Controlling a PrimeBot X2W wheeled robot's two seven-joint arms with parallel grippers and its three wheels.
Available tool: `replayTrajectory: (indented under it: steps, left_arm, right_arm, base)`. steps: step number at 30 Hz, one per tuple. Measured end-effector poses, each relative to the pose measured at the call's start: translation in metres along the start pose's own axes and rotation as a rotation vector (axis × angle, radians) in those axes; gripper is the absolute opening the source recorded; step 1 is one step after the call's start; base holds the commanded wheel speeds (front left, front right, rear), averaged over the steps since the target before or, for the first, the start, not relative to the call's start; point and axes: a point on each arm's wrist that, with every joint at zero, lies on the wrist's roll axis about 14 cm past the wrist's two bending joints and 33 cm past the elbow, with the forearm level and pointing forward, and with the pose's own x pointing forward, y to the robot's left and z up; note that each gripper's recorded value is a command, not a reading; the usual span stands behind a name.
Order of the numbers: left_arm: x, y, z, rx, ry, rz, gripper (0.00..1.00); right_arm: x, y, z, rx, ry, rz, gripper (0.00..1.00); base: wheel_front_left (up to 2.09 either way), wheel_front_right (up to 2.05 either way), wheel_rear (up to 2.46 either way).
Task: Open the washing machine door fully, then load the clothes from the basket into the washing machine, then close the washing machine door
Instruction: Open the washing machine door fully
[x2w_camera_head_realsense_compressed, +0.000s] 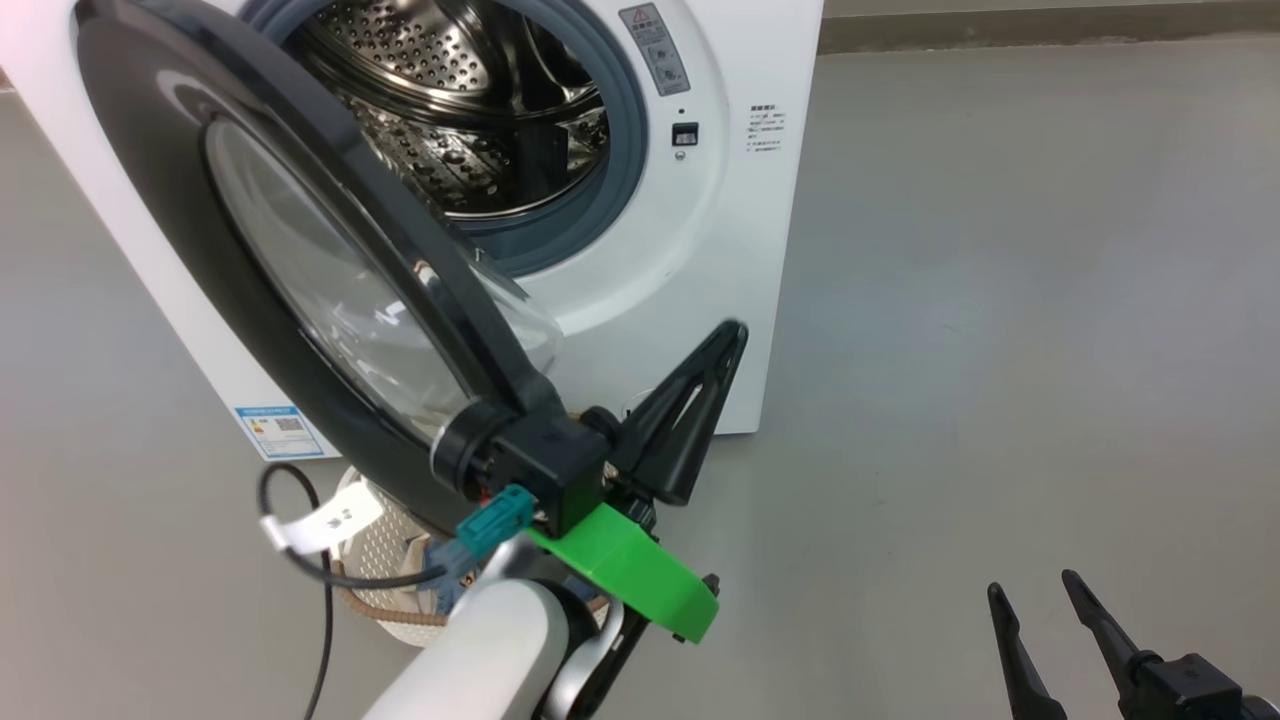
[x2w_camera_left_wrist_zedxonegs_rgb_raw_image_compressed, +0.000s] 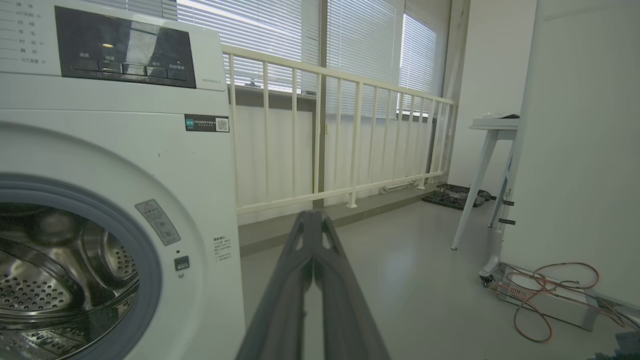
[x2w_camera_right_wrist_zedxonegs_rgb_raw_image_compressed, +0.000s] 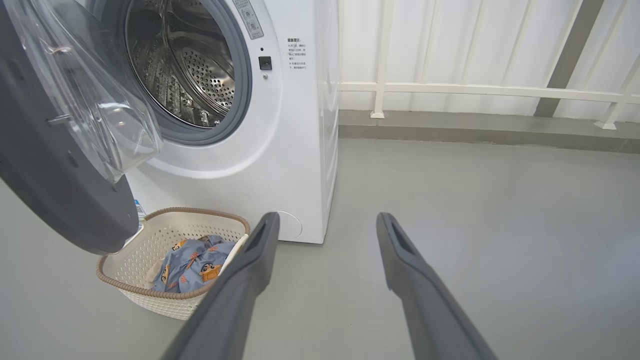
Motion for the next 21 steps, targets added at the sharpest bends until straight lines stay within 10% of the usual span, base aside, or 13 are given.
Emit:
replayTrajectory:
  steps: [21]
  left_arm:
    - [-0.016,0.044,-0.093,-0.030,0.237,0.200,0.00]
  right_arm:
    - [-0.003,0.000,0.018,-0.010,-0.058,-0.008,1.00]
  base:
    - [0.00,0.00,0.00]
